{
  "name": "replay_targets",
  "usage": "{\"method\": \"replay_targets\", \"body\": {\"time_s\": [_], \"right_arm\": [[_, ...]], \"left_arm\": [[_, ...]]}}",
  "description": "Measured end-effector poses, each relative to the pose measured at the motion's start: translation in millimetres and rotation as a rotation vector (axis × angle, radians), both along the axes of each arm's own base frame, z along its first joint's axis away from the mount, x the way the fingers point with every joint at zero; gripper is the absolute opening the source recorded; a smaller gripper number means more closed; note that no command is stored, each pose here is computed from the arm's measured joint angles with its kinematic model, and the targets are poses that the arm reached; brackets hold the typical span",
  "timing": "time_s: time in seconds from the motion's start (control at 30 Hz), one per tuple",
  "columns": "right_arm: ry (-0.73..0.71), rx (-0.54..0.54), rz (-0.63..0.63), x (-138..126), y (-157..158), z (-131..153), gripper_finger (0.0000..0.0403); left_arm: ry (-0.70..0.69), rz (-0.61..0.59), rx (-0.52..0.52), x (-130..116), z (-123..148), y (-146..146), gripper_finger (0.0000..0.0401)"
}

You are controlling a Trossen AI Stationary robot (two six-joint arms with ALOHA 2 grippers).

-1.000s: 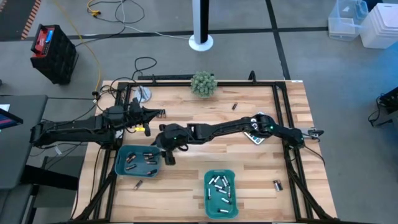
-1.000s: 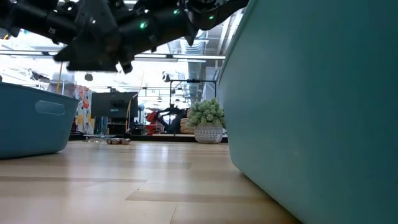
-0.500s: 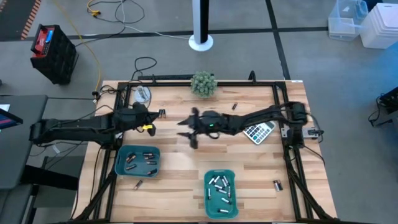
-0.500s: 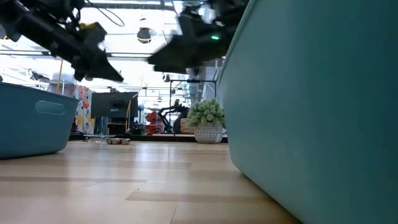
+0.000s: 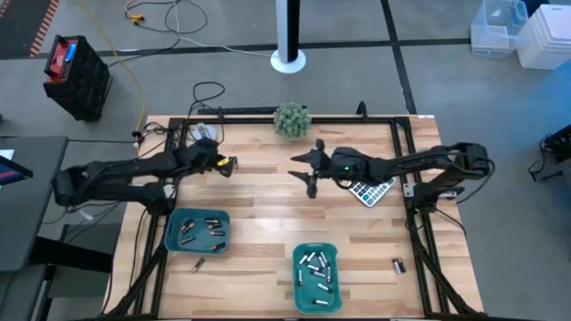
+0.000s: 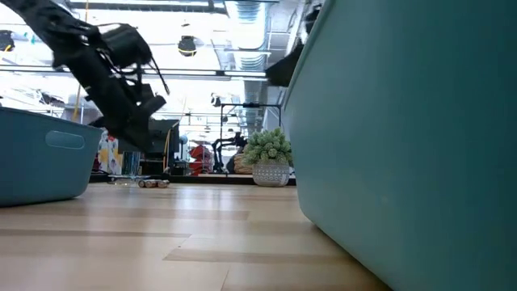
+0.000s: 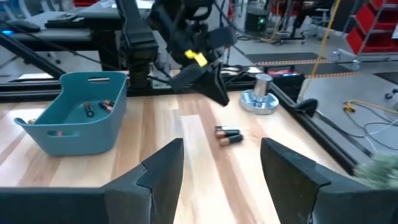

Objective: Sort batteries
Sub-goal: Put the silver battery into the green bin

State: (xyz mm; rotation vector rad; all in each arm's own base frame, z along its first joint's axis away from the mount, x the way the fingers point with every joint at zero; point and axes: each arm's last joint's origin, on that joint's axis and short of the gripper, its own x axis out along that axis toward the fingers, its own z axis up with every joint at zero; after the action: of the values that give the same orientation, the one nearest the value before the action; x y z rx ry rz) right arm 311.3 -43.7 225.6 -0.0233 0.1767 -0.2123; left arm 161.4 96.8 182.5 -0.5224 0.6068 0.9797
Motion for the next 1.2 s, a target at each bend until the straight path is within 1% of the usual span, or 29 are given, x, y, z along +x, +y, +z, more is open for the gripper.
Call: {"method": "replay_targets", "body": {"time_s": [0.13, 0.23, 0.37, 0.47, 0.57, 0.73, 1.0, 1.2], "right_arm": [[-0.004, 0.000, -0.018, -13.9, -2.9, 0.3, 0.0226], [-0.012, -0.001, -0.026, -18.7, -4.6, 2.0, 0.0226], [-0.007, -0.004, -0.026, -19.3, -4.8, 1.6, 0.0226], [0.001, -0.005, -0.029, -18.3, -5.8, -0.7, 0.0226], [0.007, -0.007, -0.029, -18.2, -6.1, -1.5, 0.0226], [0.003, -0.009, -0.028, -18.2, -6.1, -1.1, 0.0226], [0.007, -0.022, -0.031, -18.5, -7.8, -1.1, 0.0226], [0.006, -0.018, -0.033, -18.6, -8.1, -1.2, 0.0226]], "left_arm": [[0.039, 0.004, -0.054, 7.3, -4.6, 14.7, 0.0081], [0.064, 0.002, -0.080, 12.4, -7.3, 23.1, 0.0084], [0.087, -0.009, -0.120, 17.7, -12.3, 31.8, 0.0084], [0.115, -0.010, -0.170, 19.2, -20.6, 37.3, 0.0085], [0.155, -0.001, -0.196, 19.3, -28.3, 41.3, 0.0085], [0.178, 0.014, -0.213, 18.0, -34.1, 45.9, 0.0085], [0.184, 0.001, -0.231, 16.2, -34.8, 46.5, 0.0085], [0.231, -0.009, -0.262, 12.5, -37.3, 43.6, 0.0085]]}}
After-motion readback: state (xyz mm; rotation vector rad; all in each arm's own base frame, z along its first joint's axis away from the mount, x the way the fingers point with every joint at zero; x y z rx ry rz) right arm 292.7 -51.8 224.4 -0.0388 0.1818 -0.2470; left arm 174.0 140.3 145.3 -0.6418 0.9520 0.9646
